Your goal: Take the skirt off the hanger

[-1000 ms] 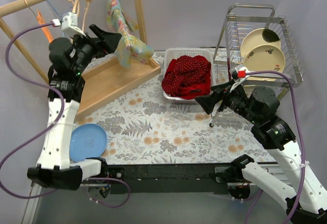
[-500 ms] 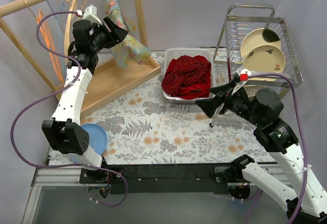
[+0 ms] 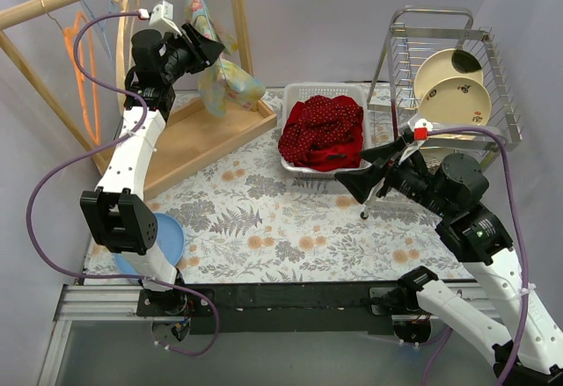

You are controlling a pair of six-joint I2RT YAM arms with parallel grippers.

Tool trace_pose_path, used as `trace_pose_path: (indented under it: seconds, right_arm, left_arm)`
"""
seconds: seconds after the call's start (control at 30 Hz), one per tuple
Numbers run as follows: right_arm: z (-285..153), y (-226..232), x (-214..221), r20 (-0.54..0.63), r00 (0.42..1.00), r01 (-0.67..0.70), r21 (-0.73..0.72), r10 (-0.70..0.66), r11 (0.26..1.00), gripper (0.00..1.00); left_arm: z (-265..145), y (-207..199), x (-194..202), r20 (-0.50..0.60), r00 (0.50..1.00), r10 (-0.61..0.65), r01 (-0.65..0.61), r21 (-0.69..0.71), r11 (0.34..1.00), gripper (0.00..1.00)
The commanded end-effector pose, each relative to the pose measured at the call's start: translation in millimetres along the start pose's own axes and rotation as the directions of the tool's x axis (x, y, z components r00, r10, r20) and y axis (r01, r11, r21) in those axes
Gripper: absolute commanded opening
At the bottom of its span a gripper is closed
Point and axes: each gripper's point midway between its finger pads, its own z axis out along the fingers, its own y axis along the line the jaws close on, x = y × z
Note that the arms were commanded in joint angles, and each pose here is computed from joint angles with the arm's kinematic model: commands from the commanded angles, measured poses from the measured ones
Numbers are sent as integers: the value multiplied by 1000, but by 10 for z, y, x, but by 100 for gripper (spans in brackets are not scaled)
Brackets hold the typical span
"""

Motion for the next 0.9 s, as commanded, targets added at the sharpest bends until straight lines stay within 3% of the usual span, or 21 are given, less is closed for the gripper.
trace_pose_path:
  seconds: [0.0,0.17,0.2,0.3,0.53,0.87]
  right_arm:
    - [35,26,-102,45,999,18,-20,-17,1000,97]
    - [81,-5,-49,29,999,15,-16,-14,1000,97]
    - [85,-8,-46,28,1000,14,-16,-14,1000,97]
    - [97,-18,-34,25,1000,13,-14,-13,1000,97]
    - [91,-15,-58,33,999,16,-13,-15,1000,97]
    - [92,-7,-103,35,999,15,-11,-14,1000,97]
  left_arm:
    - [14,-254,-175,46,998,46,-50,103,993,36]
    - [24,-302,-181,52,997,65,-72,136,988,20]
    - [11,-324,-205,60,996,69,-77,141,987,12]
    - [-16,-385,-257,79,994,81,-93,160,983,0]
    - [-180,-664,-456,154,977,144,-178,232,956,0]
    - [-317,-801,-716,242,948,205,-258,212,943,0]
